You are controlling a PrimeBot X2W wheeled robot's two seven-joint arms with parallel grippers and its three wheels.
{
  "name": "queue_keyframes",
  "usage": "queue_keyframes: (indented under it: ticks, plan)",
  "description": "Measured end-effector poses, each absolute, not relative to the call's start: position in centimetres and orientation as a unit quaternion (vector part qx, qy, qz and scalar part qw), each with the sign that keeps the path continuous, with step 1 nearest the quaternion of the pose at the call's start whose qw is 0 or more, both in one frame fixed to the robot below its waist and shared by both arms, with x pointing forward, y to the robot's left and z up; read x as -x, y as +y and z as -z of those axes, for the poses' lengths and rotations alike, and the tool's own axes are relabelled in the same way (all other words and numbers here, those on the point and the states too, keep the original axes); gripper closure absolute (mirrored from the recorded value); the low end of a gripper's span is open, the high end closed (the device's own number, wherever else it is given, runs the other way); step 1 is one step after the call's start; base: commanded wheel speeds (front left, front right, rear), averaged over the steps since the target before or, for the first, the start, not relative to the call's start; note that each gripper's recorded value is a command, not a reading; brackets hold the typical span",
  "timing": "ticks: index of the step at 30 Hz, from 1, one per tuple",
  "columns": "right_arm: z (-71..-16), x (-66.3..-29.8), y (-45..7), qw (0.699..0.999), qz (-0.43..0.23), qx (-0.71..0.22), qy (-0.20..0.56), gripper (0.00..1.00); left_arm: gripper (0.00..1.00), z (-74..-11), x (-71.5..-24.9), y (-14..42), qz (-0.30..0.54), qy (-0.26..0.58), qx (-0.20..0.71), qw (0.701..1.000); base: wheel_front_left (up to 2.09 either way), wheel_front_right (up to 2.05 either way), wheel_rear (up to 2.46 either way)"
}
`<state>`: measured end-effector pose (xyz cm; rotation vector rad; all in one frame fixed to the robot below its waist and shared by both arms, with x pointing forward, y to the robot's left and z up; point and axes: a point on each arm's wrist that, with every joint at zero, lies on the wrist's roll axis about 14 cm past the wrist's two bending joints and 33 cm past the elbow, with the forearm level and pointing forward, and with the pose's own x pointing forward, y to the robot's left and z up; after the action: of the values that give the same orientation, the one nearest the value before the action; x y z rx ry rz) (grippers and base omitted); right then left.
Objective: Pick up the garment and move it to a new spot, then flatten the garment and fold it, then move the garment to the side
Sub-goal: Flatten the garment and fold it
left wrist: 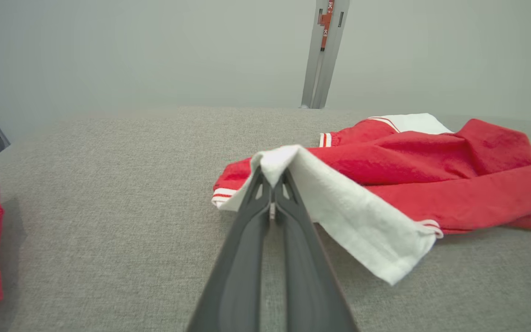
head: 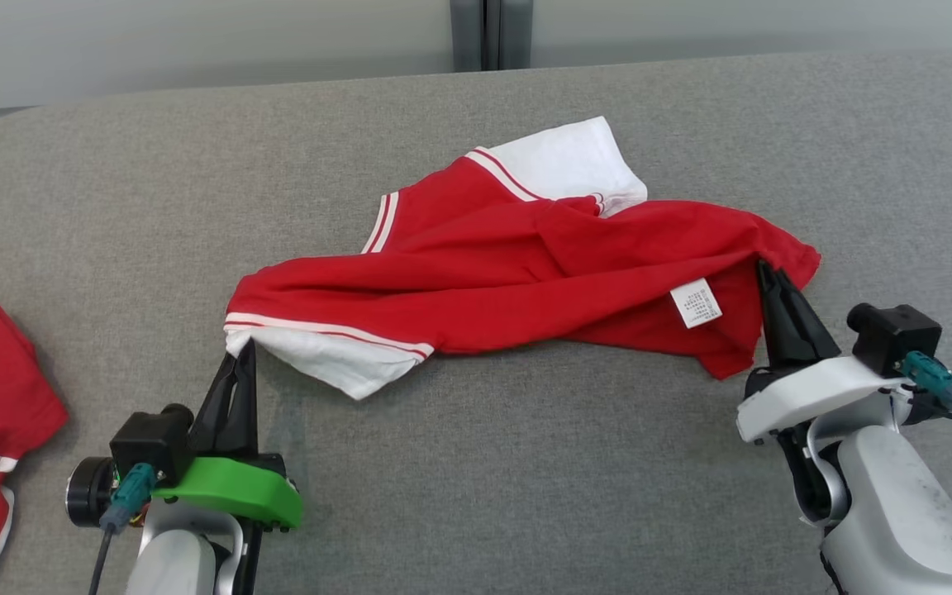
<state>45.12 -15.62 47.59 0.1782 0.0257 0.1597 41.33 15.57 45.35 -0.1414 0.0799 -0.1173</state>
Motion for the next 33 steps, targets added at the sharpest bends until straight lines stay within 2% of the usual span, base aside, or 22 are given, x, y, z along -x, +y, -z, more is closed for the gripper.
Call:
queue_keyframes:
  ticks: [5, 12, 18, 23, 28, 33]
  plan:
    - [-50.7, -44.9, -17.0, 0.993, -0.076, -0.079, -0.034, 1.00, 1.00, -47.9, -41.8, 15.4, 0.057, 0.000, 0.121, 0.991, 0.00, 0.00, 0.00]
    - [-55.5, -44.3, -19.6, 0.990, -0.070, -0.065, -0.100, 1.00, 1.00, -54.7, -42.7, 15.1, 0.075, -0.075, 0.209, 0.972, 0.00, 0.00, 0.00]
    - [-60.5, -43.6, -21.8, 0.981, -0.063, -0.079, -0.167, 1.00, 1.00, -64.3, -43.1, 15.5, 0.118, -0.166, 0.293, 0.934, 0.00, 0.00, 0.00]
    - [-65.2, -43.6, -21.8, 0.968, -0.085, -0.080, -0.221, 1.00, 1.00, -71.7, -43.3, 15.3, 0.154, -0.224, 0.302, 0.914, 0.00, 0.00, 0.00]
    - [-70.2, -45.3, -21.9, 0.959, -0.102, -0.057, -0.260, 1.00, 1.00, -76.7, -45.3, 15.1, 0.166, -0.245, 0.303, 0.906, 0.00, 0.00, 0.00]
    - [-73.2, -49.0, -21.6, 0.959, -0.107, -0.019, -0.263, 1.00, 1.00, -79.2, -50.3, 14.8, 0.162, -0.223, 0.308, 0.911, 0.00, 0.00, 0.00]
